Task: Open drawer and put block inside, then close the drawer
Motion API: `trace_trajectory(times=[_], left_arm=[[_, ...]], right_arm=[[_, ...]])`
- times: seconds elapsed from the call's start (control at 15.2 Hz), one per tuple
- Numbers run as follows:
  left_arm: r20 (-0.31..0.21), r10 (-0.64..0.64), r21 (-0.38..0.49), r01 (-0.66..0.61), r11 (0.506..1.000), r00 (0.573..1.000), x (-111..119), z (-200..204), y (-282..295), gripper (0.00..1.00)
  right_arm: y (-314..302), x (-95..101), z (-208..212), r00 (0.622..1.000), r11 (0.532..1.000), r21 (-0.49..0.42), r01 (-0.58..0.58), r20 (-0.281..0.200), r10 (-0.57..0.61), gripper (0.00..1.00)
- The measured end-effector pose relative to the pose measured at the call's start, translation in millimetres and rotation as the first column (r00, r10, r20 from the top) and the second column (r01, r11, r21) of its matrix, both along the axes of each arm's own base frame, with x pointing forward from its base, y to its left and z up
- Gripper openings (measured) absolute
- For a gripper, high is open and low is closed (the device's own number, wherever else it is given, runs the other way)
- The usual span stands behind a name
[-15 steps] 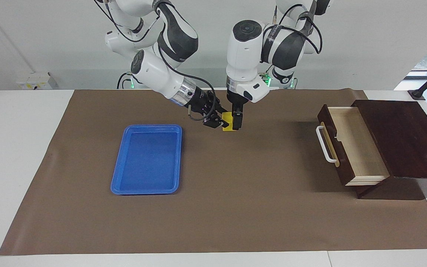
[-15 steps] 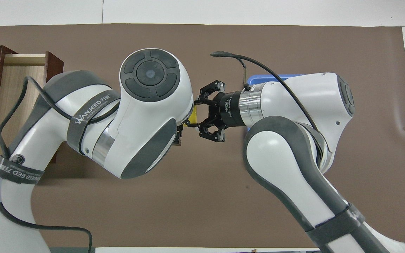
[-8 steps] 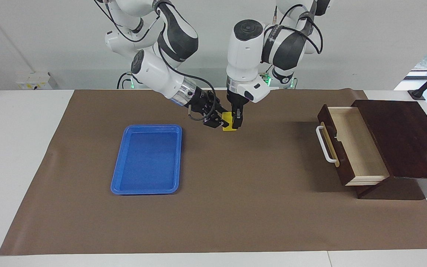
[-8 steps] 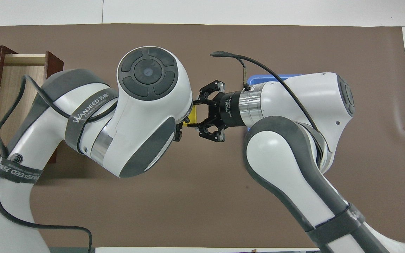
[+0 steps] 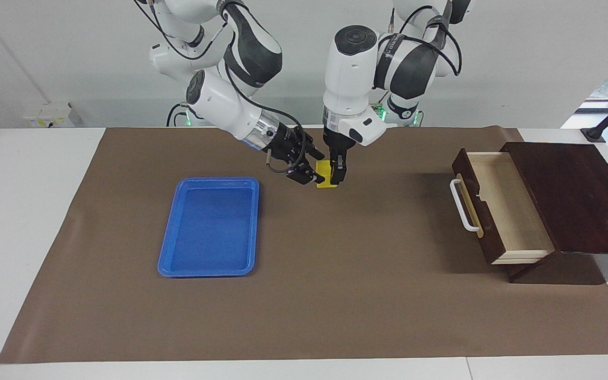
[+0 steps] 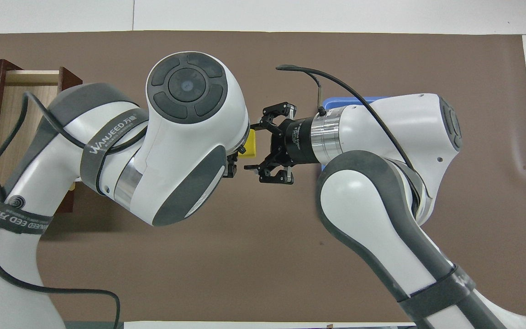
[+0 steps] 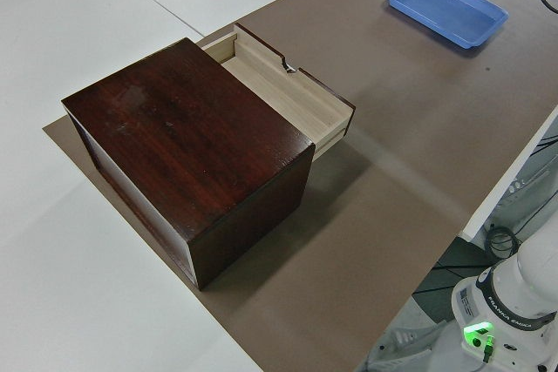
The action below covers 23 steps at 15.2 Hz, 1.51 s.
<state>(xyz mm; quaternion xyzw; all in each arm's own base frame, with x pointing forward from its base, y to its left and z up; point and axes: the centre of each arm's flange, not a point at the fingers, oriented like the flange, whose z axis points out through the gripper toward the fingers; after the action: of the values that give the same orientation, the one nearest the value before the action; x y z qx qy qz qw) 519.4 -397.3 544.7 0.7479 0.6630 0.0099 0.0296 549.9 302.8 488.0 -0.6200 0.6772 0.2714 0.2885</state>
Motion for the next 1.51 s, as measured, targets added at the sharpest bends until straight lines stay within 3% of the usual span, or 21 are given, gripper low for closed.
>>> trace_trajectory(times=[0.07, 0.26, 0.39, 0.53, 0.79, 0.99, 1.18, 1.51], left_arm=[[0.000, 0.003, 0.000, -0.003, 1.000, 1.000, 2, 0, 1, 0.56], [0.003, 0.019, 0.013, -0.019, 1.000, 1.000, 10, 0, 13, 0.56], [0.013, 0.013, 0.015, -0.013, 1.000, 1.000, 26, 5, 35, 0.56], [0.024, 0.015, 0.017, -0.016, 1.000, 1.000, 47, 14, 75, 0.56], [0.007, 0.004, 0.048, -0.005, 0.999, 1.000, 86, 27, 198, 0.56], [-0.037, -0.034, 0.069, 0.036, 0.997, 0.999, 101, 9, 297, 0.56], [-0.031, -0.062, 0.073, 0.064, 0.995, 0.998, 103, -9, 374, 0.56], [-0.017, -0.070, 0.076, 0.071, 0.995, 0.997, 103, -26, 436, 0.56]], right_arm=[[-2, 1.0, 0, 1.000, 1.000, 0.000, 0.006, -0.003, -0.006, 0.99], [-33, 15.0, 0, 0.999, 0.999, -0.004, 0.042, -0.021, -0.042, 1.00], [-88, 34.2, 7, 0.996, 0.996, -0.026, 0.087, -0.026, -0.087, 1.00], [-155, 46.4, 23, 0.995, 0.991, -0.088, 0.103, 0.001, -0.103, 1.00], [-243, 33.5, 52, 0.995, 0.980, -0.196, -0.031, 0.088, 0.049, 1.00], [-274, 14.8, 69, 0.960, 0.928, -0.310, -0.204, 0.123, 0.252, 1.00], [-293, -1.7, 88, 0.878, 0.835, -0.403, -0.374, 0.137, 0.460, 1.00], [-333, -21.0, 118, 0.606, 0.575, -0.528, -0.626, 0.136, 0.784, 1.00]])
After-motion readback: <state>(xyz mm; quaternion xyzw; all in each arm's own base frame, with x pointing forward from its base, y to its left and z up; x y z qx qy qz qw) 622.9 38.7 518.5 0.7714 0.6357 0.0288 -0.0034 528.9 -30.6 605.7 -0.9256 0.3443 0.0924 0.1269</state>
